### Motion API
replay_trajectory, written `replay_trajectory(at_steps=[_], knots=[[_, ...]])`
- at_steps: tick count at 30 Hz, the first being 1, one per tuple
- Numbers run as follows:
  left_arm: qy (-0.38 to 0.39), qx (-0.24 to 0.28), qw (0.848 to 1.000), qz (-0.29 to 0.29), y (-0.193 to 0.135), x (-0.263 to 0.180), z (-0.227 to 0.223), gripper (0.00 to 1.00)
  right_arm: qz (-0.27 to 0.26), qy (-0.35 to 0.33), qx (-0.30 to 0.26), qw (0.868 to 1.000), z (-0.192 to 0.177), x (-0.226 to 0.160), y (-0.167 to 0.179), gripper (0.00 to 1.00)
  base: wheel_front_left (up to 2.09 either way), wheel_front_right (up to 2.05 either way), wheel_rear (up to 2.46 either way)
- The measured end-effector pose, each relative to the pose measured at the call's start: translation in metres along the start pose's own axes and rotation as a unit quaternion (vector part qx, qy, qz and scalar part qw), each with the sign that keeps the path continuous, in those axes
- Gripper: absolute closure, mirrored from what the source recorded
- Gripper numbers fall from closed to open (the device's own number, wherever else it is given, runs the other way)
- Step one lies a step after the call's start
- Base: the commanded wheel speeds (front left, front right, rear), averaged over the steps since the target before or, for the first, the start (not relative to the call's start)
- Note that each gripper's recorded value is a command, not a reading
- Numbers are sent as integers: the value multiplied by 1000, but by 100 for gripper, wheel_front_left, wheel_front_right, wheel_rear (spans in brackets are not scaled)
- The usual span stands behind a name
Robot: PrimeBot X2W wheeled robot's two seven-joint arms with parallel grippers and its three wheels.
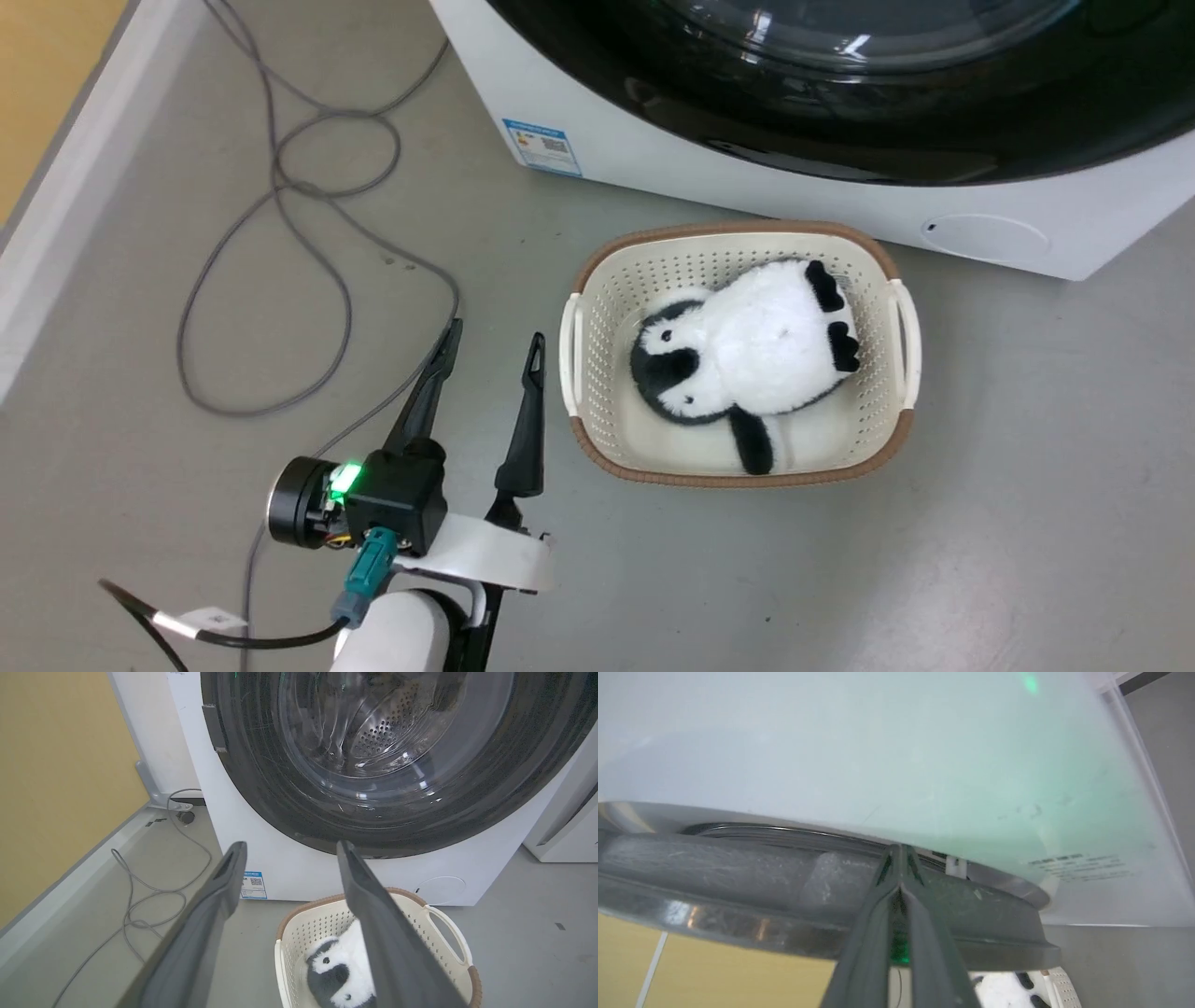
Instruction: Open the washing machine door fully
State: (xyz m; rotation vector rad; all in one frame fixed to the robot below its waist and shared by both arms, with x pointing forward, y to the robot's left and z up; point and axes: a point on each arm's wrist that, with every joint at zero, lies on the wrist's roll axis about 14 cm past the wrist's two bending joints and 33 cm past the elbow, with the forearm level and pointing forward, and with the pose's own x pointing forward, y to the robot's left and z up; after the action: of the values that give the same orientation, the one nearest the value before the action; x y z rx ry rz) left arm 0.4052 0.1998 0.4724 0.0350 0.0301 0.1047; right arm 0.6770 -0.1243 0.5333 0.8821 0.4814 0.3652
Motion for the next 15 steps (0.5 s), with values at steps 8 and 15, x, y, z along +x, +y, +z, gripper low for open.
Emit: replay_trajectory(at_steps=[8,15], knots=[[-4,1,1000,8,5,-1,1,0,25,46,49,997,-11,7,6,100,0,0,0],[-21,-1,1000,11,7,-5,13,0,29,73,50,996,-33,-4,16,100,0,0,0]])
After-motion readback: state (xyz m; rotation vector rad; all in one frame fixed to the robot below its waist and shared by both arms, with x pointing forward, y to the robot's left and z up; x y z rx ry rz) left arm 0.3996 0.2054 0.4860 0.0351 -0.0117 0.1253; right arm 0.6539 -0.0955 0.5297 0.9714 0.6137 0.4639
